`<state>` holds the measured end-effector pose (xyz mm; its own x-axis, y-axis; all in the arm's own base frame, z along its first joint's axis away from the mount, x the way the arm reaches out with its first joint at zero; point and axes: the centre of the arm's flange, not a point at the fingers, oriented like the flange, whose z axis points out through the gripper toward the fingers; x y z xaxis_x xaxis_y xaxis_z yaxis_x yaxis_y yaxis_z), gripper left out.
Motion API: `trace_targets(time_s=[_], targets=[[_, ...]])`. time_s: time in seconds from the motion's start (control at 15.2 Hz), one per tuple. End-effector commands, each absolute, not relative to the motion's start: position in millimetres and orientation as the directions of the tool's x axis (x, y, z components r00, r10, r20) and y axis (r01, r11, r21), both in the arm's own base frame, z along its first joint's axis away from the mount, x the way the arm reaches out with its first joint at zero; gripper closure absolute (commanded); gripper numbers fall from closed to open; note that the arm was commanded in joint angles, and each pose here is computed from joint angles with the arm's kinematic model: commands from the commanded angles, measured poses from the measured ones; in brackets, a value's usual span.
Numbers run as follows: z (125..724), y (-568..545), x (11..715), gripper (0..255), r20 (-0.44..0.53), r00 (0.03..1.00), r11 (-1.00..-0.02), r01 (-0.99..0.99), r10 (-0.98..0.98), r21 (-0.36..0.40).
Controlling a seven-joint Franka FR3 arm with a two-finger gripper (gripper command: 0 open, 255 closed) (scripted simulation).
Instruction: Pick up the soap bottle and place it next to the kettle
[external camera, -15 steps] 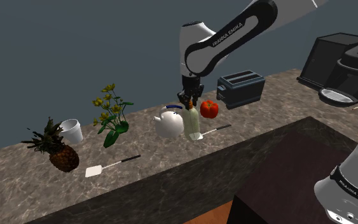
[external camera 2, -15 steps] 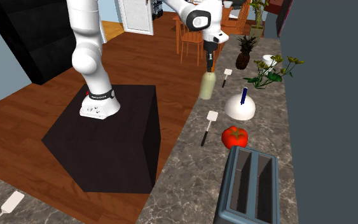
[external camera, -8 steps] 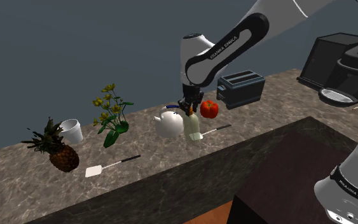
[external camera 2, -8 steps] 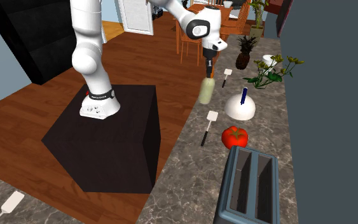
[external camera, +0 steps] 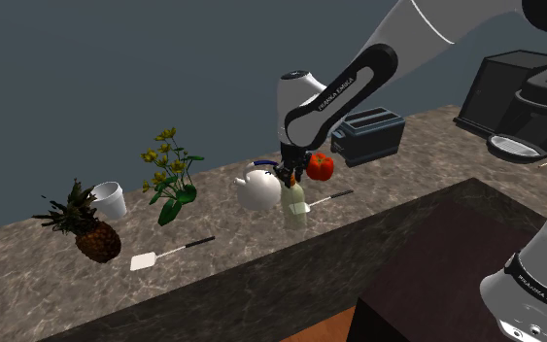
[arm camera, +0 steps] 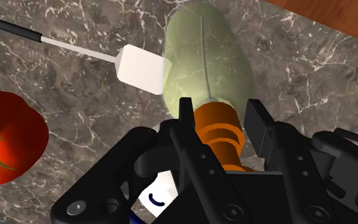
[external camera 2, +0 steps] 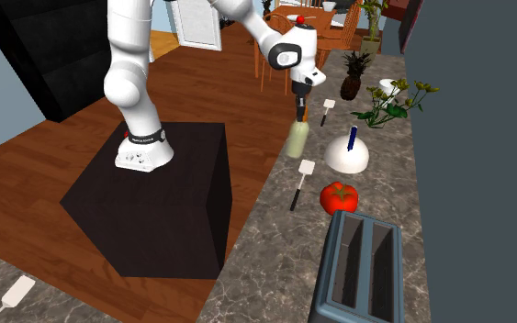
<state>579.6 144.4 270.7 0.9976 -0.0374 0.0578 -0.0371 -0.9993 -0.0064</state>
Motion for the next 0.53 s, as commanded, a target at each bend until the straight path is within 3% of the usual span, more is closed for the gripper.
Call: trace_targets(time_s=[0.0, 0.46], targets=[[261.2, 143.8, 579.2, 255, 0.059, 0.998, -0.999, -0.037, -0.037, -0.007], [258.6, 143.8, 579.2, 255, 0.059, 0.998, -0.999, -0.037, -0.037, -0.007]])
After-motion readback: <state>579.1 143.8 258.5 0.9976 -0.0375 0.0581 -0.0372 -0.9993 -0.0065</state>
